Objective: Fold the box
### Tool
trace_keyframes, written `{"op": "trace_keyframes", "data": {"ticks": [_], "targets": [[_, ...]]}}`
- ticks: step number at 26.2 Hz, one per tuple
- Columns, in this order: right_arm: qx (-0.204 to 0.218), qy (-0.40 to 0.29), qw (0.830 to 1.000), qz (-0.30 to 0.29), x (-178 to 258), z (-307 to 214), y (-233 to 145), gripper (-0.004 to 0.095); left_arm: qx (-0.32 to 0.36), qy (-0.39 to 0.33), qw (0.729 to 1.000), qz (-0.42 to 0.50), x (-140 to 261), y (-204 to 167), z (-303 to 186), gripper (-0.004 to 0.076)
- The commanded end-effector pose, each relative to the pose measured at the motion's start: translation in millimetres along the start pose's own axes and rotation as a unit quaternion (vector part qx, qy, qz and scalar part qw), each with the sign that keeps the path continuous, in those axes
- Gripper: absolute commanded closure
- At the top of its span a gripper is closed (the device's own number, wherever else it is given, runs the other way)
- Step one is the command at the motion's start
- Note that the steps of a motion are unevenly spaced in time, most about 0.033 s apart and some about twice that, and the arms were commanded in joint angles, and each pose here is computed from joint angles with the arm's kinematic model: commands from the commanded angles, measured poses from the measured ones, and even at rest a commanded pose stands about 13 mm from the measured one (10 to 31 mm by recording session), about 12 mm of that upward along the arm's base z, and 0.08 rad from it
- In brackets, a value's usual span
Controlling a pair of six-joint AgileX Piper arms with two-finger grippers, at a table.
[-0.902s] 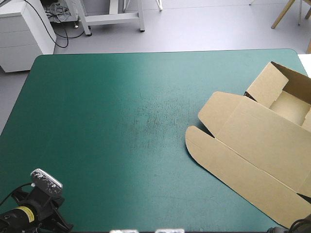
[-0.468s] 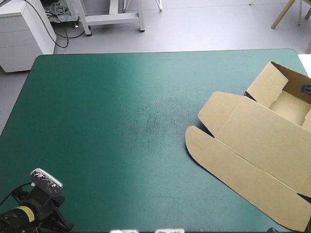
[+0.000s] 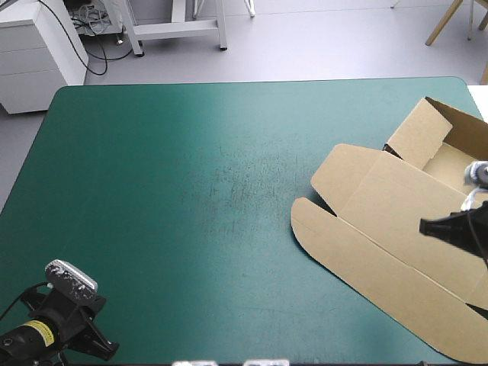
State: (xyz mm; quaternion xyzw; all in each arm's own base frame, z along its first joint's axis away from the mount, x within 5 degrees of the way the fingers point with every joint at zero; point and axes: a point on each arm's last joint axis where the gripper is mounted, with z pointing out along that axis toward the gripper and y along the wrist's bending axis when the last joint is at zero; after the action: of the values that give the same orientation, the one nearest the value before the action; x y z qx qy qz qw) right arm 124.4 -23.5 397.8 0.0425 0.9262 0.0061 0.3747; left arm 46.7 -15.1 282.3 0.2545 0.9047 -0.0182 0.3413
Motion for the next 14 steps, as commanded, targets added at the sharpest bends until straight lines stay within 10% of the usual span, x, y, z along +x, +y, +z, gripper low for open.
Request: {"op": "trace_keyframes", "data": {"ticks": [1,14], "targets": [[-0.031,-0.040,0.998,-0.045,18.5,-8.7,15.7,0.0927,0.002,-0.058,0.998,-0.008,-10.1,0.1,-8.4,0.0734],[-0.070,-0.038,0.991,-0.110,109.5,4.6,28.4,0.0927,0.011,-0.140,0.990,-0.015,-1.8,-4.2,-26.3,0.0734]]}}
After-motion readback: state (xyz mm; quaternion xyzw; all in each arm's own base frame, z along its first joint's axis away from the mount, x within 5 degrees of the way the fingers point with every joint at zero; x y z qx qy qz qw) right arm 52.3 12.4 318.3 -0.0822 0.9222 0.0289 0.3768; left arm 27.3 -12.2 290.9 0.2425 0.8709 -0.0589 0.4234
